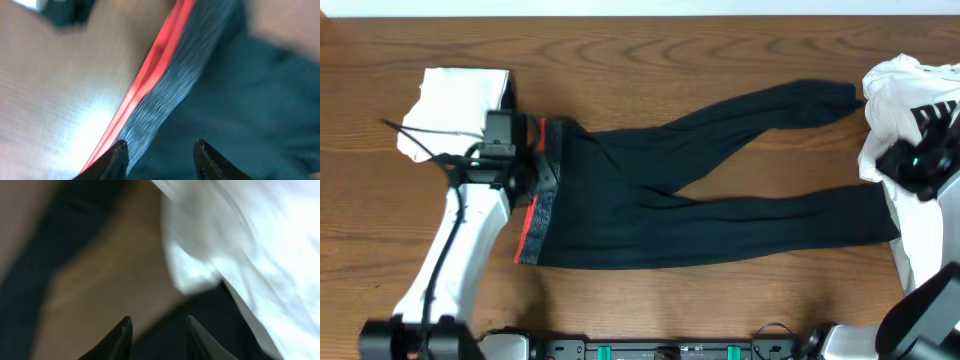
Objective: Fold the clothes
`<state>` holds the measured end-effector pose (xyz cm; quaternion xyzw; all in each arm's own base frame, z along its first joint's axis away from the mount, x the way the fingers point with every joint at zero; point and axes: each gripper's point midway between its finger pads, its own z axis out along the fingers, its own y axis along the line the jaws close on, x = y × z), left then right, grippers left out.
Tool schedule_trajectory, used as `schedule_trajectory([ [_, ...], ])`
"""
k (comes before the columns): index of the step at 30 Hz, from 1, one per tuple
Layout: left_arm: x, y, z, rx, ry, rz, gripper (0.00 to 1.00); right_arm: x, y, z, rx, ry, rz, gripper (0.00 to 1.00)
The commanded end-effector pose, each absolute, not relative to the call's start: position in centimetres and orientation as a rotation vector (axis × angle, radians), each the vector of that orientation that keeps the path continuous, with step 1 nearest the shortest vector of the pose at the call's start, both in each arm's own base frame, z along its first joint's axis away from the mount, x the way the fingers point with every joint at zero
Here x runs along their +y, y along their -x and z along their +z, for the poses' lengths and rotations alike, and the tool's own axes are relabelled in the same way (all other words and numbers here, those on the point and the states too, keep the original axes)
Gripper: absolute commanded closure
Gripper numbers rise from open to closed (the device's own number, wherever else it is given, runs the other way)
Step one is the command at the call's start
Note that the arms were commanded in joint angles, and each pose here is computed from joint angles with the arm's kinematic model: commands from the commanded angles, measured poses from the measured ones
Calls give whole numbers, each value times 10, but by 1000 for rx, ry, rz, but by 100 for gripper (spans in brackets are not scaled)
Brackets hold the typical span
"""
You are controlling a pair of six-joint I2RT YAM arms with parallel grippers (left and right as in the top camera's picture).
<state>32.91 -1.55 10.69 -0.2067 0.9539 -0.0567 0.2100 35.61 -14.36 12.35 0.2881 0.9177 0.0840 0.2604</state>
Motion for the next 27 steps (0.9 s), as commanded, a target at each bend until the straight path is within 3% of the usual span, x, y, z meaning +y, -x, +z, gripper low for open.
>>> schedule_trajectory([
  [1, -17, -342, 126, 2581, 553, -196, 54, -107, -388, 156, 2420, -509, 346, 62],
  [3, -17, -346, 126, 2567, 550, -200, 53, -103, -402, 159, 2393, -457, 298, 57],
  [14, -18, -356, 92, 2638, 549, -178, 53, -99, -458, 109, 2368, -261, 273, 58],
  [19, -32, -372, 95, 2603, 454, -223, 53, -84, -475, 73, 2371, -183, 362, 68],
  [27, -57, -385, 85, 2593, 343, -246, 53, -58, -505, 50, 2331, -52, 298, 72],
])
